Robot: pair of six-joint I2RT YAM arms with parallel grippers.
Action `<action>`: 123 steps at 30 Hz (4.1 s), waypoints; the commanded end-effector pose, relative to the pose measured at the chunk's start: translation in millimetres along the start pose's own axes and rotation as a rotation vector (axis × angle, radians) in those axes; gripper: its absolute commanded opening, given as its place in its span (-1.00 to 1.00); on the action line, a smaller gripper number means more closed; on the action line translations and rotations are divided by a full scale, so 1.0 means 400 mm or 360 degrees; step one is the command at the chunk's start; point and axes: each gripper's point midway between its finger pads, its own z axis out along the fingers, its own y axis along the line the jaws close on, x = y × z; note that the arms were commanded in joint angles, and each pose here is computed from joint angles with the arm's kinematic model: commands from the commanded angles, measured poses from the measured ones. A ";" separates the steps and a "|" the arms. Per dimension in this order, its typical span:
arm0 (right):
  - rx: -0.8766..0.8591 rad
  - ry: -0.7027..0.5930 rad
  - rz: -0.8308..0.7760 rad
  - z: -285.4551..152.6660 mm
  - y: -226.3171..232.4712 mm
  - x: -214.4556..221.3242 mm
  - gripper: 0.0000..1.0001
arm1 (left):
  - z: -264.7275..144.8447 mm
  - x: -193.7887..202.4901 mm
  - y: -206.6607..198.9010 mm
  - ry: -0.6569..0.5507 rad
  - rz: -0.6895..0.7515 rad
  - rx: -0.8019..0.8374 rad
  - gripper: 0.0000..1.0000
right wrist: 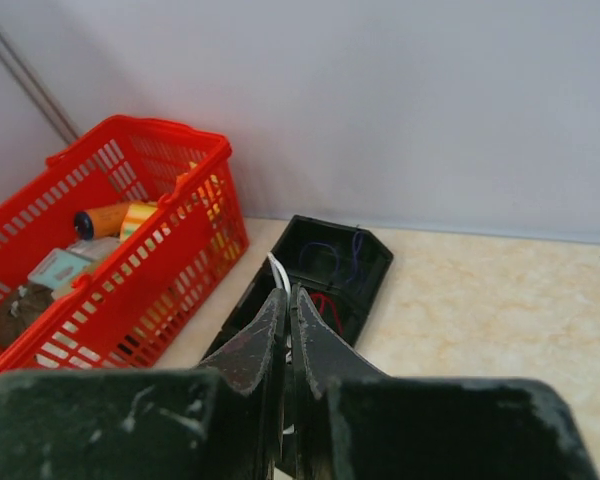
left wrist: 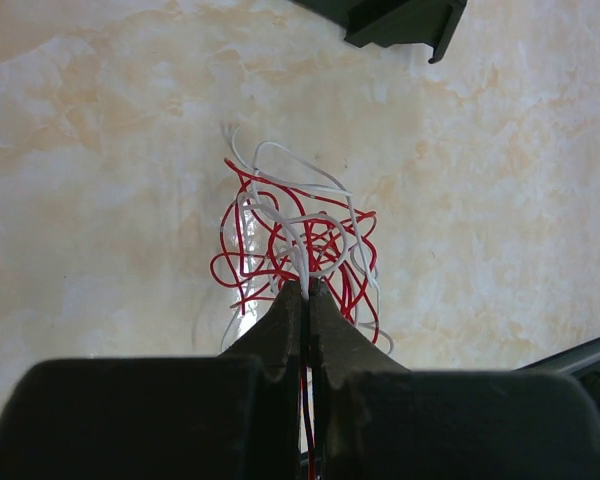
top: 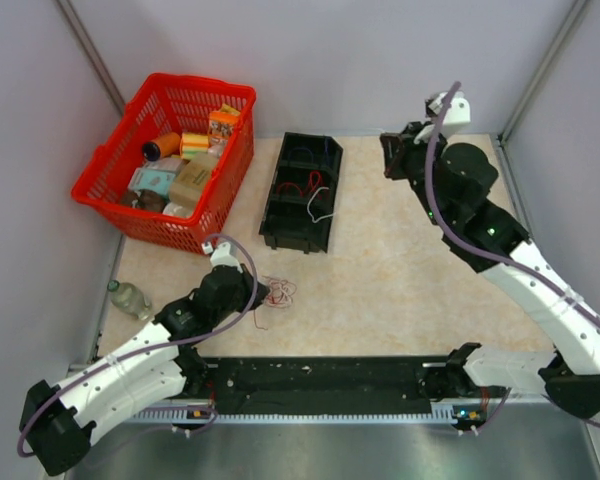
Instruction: Untangle the cables
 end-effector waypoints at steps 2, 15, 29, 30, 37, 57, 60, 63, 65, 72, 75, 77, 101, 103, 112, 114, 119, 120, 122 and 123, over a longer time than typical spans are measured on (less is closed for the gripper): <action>-0.0249 -0.0171 0.0235 0.049 0.115 -0.101 -1.00 | 0.004 -0.017 -0.047 -0.0030 -0.0046 0.0130 -1.00; -0.0573 -0.0056 0.0273 0.097 0.236 -0.039 -1.00 | 0.014 -0.001 -0.045 -0.0009 -0.0055 0.0151 -1.00; -0.0663 -0.0129 0.0393 0.138 0.287 -0.067 -1.00 | 0.034 0.026 -0.060 0.0062 -0.0076 0.0205 -1.00; -0.0653 -0.0124 0.0404 0.150 0.288 -0.057 -1.00 | 0.035 0.027 -0.058 0.0062 -0.0078 0.0201 -1.00; -0.0566 -0.0031 0.0482 0.215 0.290 0.040 -1.00 | 0.031 0.027 -0.052 0.0050 -0.0082 0.0201 -1.00; -0.0505 0.0717 0.0320 0.234 0.235 0.621 -1.00 | 0.029 0.024 -0.062 0.0055 -0.0071 0.0221 -1.00; -0.0452 0.0839 0.0246 0.239 0.213 0.700 -1.00 | 0.028 0.023 -0.065 0.0061 -0.0068 0.0221 -1.00; -0.0496 0.0993 0.0191 0.264 0.227 0.773 -1.00 | 0.029 0.024 -0.066 0.0064 -0.0075 0.0226 -1.00; -0.0511 0.1109 0.0149 0.268 0.234 0.819 -1.00 | 0.030 0.026 -0.066 0.0068 -0.0080 0.0225 -1.00; -0.0425 0.1353 0.0047 0.288 0.212 0.939 -1.00 | 0.024 0.022 -0.072 0.0070 -0.0082 0.0230 -1.00; -0.0385 0.1368 -0.0035 0.297 0.194 0.949 -0.99 | 0.023 0.020 -0.075 0.0075 -0.0079 0.0231 -1.00; -0.0399 0.1381 -0.0074 0.299 0.194 0.939 -0.87 | 0.024 0.021 -0.076 0.0082 -0.0078 0.0231 -1.00; -0.0529 0.1224 -0.0034 0.070 0.157 0.703 0.32 | 0.012 0.006 -0.056 0.0068 -0.0003 0.0138 0.03; -0.0542 0.1226 0.0021 0.082 0.174 0.703 0.32 | -0.009 -0.015 -0.046 0.0010 -0.0002 0.0108 0.09; -0.0639 0.1253 0.0444 0.144 0.301 0.728 0.29 | -0.083 -0.074 0.042 -0.0229 -0.0103 -0.0097 0.32; -0.0560 0.1198 0.0562 0.187 0.322 0.743 0.28 | -0.093 -0.085 0.073 -0.0291 -0.0160 -0.0183 0.27; -0.0558 0.1121 0.0817 0.301 0.402 0.783 0.20 | -0.099 -0.085 0.083 -0.0318 -0.0185 -0.0180 0.23; -0.0565 0.1109 0.0816 0.323 0.421 0.783 0.19 | -0.099 -0.082 0.082 -0.0308 -0.0182 -0.0176 0.23; -0.0580 0.1090 0.0813 0.357 0.443 0.791 0.14 | -0.099 -0.076 0.080 -0.0288 -0.0177 -0.0170 0.24; -0.0589 0.1086 0.0807 0.367 0.450 0.798 0.11 | -0.099 -0.075 0.078 -0.0283 -0.0173 -0.0161 0.24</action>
